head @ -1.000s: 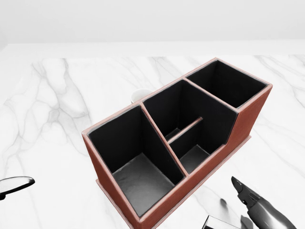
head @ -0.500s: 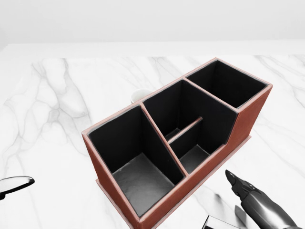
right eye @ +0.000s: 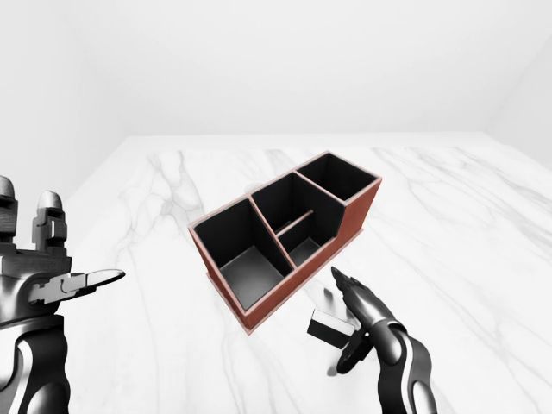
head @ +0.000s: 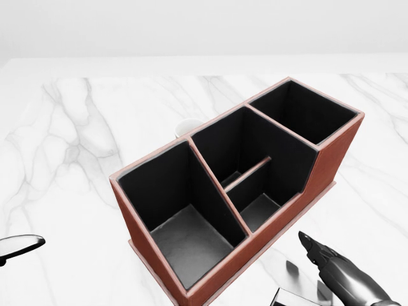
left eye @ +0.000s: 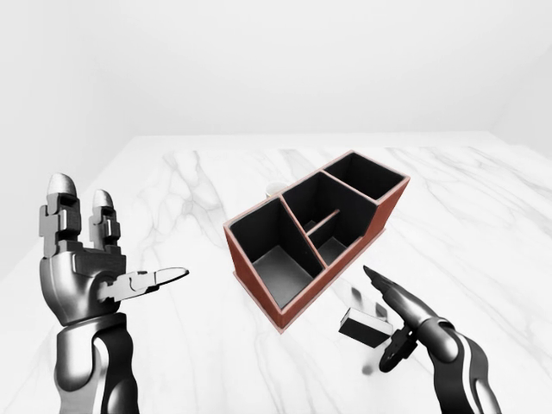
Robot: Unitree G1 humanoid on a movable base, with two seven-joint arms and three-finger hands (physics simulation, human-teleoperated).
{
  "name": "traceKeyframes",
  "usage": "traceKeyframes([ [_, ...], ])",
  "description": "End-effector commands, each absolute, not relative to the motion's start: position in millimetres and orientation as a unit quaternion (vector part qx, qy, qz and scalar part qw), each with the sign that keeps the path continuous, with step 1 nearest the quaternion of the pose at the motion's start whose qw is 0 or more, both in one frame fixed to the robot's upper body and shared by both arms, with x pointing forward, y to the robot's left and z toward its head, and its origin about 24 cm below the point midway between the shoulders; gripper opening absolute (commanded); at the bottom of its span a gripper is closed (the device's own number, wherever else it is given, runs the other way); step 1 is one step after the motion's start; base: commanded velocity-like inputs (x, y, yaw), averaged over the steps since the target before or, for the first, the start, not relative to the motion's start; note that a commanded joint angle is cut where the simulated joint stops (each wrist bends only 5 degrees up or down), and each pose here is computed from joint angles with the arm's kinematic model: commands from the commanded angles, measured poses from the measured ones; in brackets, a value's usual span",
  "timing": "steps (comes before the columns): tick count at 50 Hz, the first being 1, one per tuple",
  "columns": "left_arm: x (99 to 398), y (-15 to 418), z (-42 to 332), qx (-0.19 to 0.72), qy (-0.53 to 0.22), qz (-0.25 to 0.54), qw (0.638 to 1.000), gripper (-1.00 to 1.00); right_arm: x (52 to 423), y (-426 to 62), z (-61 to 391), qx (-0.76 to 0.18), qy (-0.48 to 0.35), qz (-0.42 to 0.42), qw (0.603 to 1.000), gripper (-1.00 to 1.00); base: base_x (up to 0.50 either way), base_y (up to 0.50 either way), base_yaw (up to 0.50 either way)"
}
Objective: Pick up the book and place it in the left compartment of the caddy.
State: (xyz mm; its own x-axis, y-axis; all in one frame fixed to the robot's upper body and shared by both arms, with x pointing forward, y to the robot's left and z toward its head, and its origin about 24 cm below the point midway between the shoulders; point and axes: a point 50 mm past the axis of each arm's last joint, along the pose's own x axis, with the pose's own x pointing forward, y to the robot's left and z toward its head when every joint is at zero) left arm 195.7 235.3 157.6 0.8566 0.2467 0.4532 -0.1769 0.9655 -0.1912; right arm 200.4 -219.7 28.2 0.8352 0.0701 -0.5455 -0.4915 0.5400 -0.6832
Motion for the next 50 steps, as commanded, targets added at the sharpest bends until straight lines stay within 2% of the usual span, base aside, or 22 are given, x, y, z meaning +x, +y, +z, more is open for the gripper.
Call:
traceKeyframes([
  [1, 196, 235, 157, -0.072, -0.244, 0.111, 0.961, 1.00, 203, -220, 27, -0.452, 0.236, 0.170, 0.844, 1.00, 0.00, 0.00, 0.00],
  [47, 196, 238, 157, -0.075, -0.243, 0.115, 0.960, 1.00, 204, -220, -6, -0.413, 0.286, 0.215, 0.838, 1.00, 0.00, 0.00, 0.00],
  [48, 196, 237, 157, -0.074, -0.243, 0.114, 0.960, 1.00, 204, -219, -5, -0.414, 0.285, 0.215, 0.838, 0.80, 0.00, 0.00, 0.00],
  [49, 196, 237, 156, -0.074, -0.241, 0.114, 0.961, 1.00, 204, -219, -5, -0.413, 0.284, 0.215, 0.838, 0.22, 0.00, 0.00, 0.00],
  [50, 197, 237, 156, -0.074, -0.241, 0.114, 0.961, 1.00, 204, -219, -5, -0.413, 0.284, 0.215, 0.838, 0.22, 0.00, 0.00, 0.00],
])
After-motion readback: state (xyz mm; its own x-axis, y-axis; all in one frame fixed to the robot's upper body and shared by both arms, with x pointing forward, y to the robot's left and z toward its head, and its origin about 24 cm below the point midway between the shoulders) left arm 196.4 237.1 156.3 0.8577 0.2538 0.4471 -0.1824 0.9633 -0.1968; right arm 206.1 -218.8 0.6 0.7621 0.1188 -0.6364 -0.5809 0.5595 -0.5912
